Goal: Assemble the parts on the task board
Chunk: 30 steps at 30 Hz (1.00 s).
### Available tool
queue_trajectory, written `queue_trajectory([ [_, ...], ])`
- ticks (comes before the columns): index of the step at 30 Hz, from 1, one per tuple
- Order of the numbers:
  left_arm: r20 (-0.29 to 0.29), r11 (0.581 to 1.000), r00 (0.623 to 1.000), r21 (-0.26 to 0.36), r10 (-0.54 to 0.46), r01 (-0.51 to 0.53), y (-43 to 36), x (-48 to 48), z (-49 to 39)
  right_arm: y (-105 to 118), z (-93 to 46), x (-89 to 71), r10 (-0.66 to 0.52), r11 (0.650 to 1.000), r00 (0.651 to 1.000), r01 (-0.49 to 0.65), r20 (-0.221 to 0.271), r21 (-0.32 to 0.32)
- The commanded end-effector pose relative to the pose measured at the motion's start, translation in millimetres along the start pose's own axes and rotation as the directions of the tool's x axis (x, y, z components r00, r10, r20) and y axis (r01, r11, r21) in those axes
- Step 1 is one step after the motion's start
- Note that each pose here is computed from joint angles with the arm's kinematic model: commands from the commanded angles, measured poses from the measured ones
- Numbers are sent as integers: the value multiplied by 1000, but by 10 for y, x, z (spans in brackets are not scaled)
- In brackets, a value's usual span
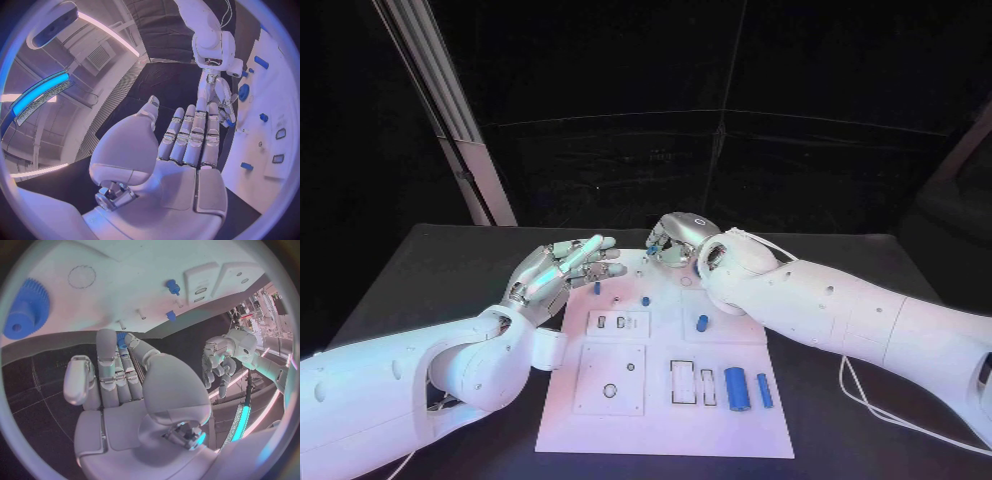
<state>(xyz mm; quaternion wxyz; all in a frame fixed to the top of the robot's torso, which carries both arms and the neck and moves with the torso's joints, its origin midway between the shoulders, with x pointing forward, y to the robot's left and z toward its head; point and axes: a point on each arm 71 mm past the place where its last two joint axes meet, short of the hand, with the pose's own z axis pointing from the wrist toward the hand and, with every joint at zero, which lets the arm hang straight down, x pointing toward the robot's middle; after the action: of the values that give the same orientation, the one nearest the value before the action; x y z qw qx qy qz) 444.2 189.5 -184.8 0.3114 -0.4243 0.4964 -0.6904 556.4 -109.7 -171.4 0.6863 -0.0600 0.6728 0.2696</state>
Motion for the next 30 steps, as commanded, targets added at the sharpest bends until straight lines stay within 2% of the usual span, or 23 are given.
queue_trajectory([
  [1, -17, 1000, 1000, 17, -11, 12, -25, 22, 14, 27, 25, 25, -1, 1000, 999, 0, -42, -9],
  [17, -22, 1000, 1000, 19, -11, 11, -35, 32, 38, 67, 99, 90, -17, 1000, 998, 17, -66, 2],
  [30, -27, 1000, 1000, 16, -13, 13, -34, 37, 47, 65, 143, 118, -29, 1000, 997, 30, -65, 7],
])
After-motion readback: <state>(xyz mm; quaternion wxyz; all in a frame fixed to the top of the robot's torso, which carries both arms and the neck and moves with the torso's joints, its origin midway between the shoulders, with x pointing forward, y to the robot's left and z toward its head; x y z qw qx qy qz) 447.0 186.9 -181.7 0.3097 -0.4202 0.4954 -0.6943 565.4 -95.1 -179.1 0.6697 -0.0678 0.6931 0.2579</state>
